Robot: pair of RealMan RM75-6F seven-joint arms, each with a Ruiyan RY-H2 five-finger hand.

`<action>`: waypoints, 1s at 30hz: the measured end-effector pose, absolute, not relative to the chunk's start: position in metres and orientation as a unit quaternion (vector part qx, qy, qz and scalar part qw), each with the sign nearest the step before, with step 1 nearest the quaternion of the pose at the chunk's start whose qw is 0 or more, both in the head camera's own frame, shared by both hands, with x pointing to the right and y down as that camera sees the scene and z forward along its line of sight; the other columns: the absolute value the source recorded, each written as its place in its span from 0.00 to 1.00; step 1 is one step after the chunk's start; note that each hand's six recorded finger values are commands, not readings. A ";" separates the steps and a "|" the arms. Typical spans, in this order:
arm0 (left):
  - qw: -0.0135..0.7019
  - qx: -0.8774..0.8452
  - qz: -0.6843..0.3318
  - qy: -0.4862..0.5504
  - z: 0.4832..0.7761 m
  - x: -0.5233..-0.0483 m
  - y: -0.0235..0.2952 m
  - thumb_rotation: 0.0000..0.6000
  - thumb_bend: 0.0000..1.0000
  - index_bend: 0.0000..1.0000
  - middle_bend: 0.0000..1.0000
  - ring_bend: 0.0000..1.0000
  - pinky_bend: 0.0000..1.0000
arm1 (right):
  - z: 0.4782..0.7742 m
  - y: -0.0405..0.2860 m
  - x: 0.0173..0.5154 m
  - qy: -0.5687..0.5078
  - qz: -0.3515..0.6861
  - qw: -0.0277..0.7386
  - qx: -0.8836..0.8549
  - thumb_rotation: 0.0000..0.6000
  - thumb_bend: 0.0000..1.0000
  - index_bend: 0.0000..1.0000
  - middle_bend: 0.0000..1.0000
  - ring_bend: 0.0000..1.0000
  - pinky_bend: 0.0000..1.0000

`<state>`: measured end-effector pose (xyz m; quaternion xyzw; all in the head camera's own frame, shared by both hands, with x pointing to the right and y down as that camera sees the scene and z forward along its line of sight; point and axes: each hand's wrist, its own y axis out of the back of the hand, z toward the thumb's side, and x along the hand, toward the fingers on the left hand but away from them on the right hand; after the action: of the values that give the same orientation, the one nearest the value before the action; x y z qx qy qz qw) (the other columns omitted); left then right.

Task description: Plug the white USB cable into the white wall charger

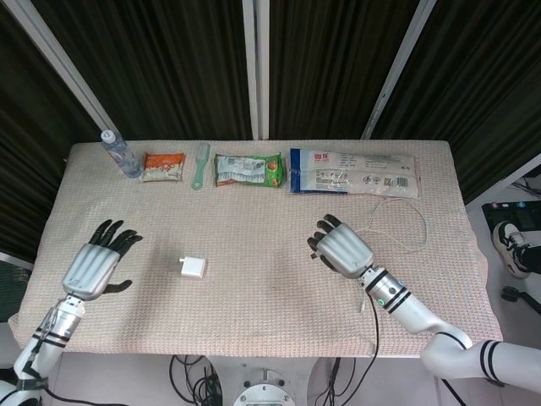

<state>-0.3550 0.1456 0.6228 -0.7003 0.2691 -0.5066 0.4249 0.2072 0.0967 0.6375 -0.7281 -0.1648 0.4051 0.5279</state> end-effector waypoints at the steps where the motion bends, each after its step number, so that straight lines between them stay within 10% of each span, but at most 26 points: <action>1: 0.424 -0.709 -0.501 0.259 0.628 -0.346 0.143 1.00 0.12 0.23 0.20 0.03 0.00 | 0.632 0.092 0.210 -0.172 0.407 0.530 -0.723 1.00 0.33 0.55 0.54 0.28 0.24; 13: 0.377 -0.771 -0.486 0.165 0.706 -0.258 0.135 1.00 0.15 0.27 0.22 0.05 0.02 | 0.607 0.077 0.240 -0.205 0.437 0.529 -0.698 1.00 0.33 0.55 0.54 0.28 0.24; 30: 0.363 -0.763 -0.507 0.171 0.726 -0.264 0.135 1.00 0.23 0.31 0.28 0.09 0.03 | 0.623 0.084 0.240 -0.197 0.436 0.512 -0.714 1.00 0.33 0.55 0.54 0.28 0.24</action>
<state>-0.2635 0.1347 0.7257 -0.7630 0.1714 -0.5067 0.3631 0.2395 0.0839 0.6227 -0.7136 -0.1974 0.4359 0.5116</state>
